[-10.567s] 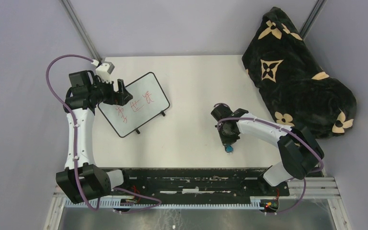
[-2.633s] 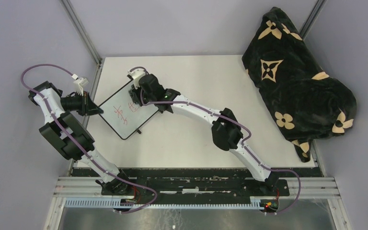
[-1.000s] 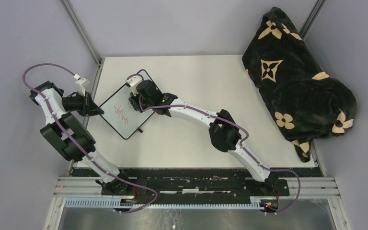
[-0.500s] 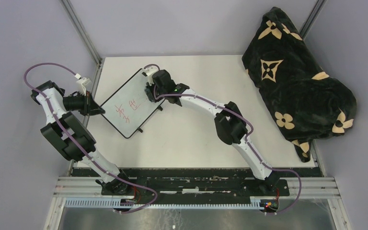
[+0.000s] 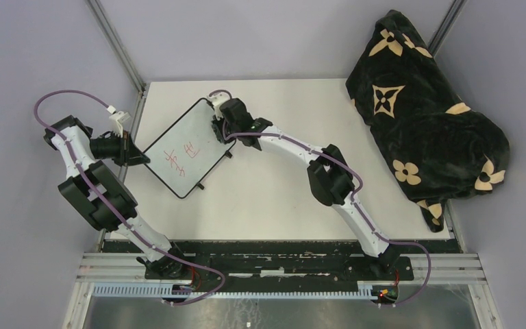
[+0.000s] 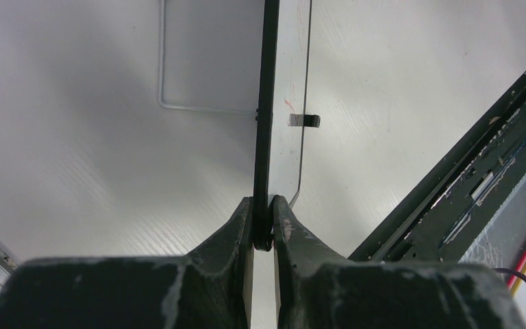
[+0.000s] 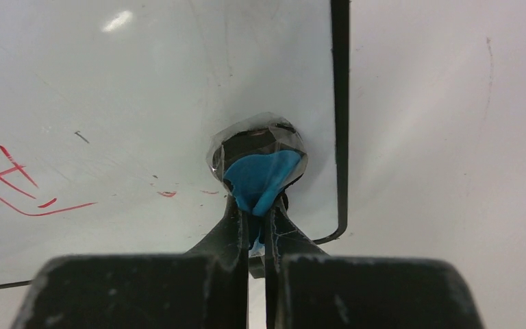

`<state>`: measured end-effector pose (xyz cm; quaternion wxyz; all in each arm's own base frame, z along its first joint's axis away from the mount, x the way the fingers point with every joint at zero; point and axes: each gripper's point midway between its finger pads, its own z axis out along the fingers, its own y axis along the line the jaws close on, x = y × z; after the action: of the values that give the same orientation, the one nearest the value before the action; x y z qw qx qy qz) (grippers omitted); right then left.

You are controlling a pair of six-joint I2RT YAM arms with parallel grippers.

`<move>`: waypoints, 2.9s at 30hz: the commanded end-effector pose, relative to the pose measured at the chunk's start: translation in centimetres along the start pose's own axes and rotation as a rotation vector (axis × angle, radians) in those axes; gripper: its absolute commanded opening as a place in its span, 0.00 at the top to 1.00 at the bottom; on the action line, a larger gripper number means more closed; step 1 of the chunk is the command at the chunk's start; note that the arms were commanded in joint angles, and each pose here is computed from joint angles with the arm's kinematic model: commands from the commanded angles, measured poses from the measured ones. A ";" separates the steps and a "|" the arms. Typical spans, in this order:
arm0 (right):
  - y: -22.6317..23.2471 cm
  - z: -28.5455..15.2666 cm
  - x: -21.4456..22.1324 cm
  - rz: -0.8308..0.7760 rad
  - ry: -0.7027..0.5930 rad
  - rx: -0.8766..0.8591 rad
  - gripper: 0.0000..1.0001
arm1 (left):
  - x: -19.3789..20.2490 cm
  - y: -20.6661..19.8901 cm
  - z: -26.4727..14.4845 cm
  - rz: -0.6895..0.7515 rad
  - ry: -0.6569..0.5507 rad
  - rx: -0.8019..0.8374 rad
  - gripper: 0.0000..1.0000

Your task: Erase the whiteboard

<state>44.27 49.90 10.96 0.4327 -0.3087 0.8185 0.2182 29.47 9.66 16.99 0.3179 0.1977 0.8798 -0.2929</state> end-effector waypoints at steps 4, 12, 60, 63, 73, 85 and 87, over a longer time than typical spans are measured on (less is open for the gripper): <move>7.8 -1.2 -2.3 -0.026 -0.068 -0.110 0.99 | 0.9 0.0 -0.3 0.056 0.066 -0.032 0.97; 12.5 -1.5 -2.2 -0.027 -0.085 -0.196 0.99 | 1.0 -0.2 -0.2 0.058 0.074 -0.030 0.97; 17.0 -2.6 -1.2 -0.074 -0.081 -0.241 0.99 | 1.1 -1.4 0.6 0.060 0.098 -0.008 0.97; 15.1 -1.8 -0.7 -0.075 -0.067 -0.196 0.99 | 1.1 -1.4 0.6 0.062 0.099 -0.009 0.97; 7.6 -0.1 1.0 -0.064 -0.009 -0.053 0.99 | 1.1 -1.3 0.5 0.072 0.107 -0.016 0.97; -3.8 -0.2 -0.1 -0.007 -0.008 0.125 0.99 | 1.2 -1.3 0.5 0.070 0.109 -0.017 0.97; -4.9 -0.1 -0.1 0.002 -0.009 0.139 0.99 | 1.2 -1.3 0.5 0.067 0.108 -0.015 0.97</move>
<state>41.24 51.90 10.12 0.4147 -0.3336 0.8148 0.2299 29.50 8.16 17.09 0.3150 0.2271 0.8765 -0.2845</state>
